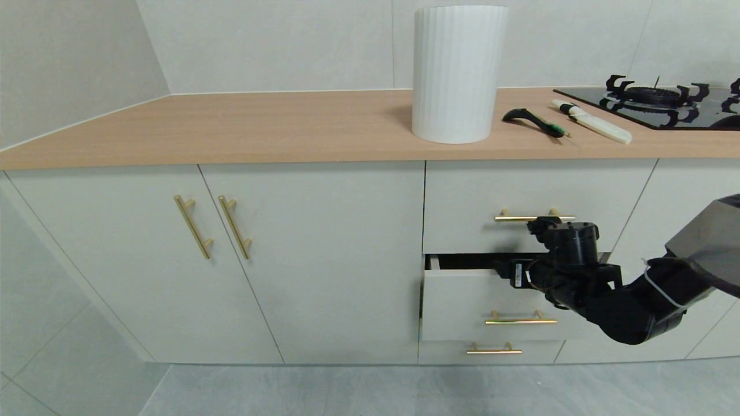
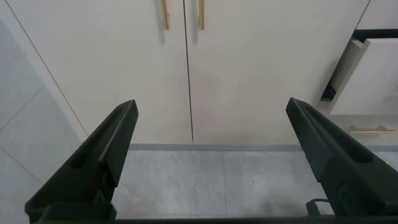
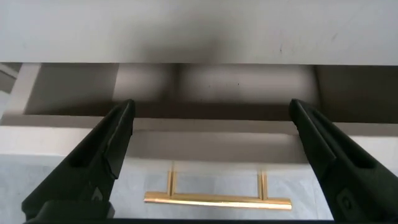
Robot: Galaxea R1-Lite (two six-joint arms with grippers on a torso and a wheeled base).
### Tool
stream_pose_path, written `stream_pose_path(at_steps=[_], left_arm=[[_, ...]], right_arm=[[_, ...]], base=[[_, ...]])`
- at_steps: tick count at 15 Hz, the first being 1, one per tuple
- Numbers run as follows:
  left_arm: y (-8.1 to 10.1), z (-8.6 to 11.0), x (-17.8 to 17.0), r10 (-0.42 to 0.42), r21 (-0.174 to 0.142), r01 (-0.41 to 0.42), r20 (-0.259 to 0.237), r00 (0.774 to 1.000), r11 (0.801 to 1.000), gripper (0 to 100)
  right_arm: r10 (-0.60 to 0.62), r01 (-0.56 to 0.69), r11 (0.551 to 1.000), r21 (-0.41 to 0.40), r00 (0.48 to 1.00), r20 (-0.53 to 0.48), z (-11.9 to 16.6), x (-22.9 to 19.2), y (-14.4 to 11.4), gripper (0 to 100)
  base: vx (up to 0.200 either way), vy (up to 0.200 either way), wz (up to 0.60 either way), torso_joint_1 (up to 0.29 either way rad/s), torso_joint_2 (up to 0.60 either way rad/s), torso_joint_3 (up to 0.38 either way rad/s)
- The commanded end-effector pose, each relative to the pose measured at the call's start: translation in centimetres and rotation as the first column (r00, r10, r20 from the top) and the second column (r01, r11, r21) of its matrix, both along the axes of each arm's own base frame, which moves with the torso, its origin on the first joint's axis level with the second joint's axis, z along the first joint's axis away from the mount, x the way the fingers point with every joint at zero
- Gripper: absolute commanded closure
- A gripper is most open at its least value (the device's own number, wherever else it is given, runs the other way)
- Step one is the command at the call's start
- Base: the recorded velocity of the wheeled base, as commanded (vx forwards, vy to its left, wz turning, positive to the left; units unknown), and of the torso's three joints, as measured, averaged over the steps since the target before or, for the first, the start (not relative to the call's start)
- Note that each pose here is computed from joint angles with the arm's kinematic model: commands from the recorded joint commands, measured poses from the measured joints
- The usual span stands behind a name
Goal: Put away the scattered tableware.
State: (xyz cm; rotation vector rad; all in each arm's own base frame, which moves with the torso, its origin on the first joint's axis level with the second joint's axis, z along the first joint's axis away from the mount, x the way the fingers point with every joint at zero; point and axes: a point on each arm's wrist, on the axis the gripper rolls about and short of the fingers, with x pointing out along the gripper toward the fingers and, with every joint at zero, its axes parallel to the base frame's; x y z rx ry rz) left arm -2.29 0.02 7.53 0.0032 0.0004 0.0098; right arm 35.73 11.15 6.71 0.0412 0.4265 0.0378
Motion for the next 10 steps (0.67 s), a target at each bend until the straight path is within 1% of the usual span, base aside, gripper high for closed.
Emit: stream_pose_path(at_steps=[1,5,10], left_arm=[[0.0,0.0,0.01,0.001,0.0,-0.001,-0.001,1.0,1.0,0],[0.0,0.0,0.01,0.001,0.0,-0.001,-0.001,1.0,1.0,0],[0.0,0.0,0.01,0.001,0.0,-0.001,-0.001,1.0,1.0,0]], right_arm=[[0.001,-0.001,1.0,-0.006,1.0,-0.02,-0.62,0.06,0.04,0],[0.003,-0.004,1.0,-0.013,1.0,-0.026,-0.47,-0.18,-0.04,0],[0.004,-0.006,1.0,-0.023,0.998,-0.058,0.0,-0.69,-0.2,0]], base=[[0.0,0.0,0.0,0.0,0.0,0.0],[0.0,0.0,0.0,0.0,0.0,0.0],[0.0,0.0,0.0,0.0,0.0,0.0]])
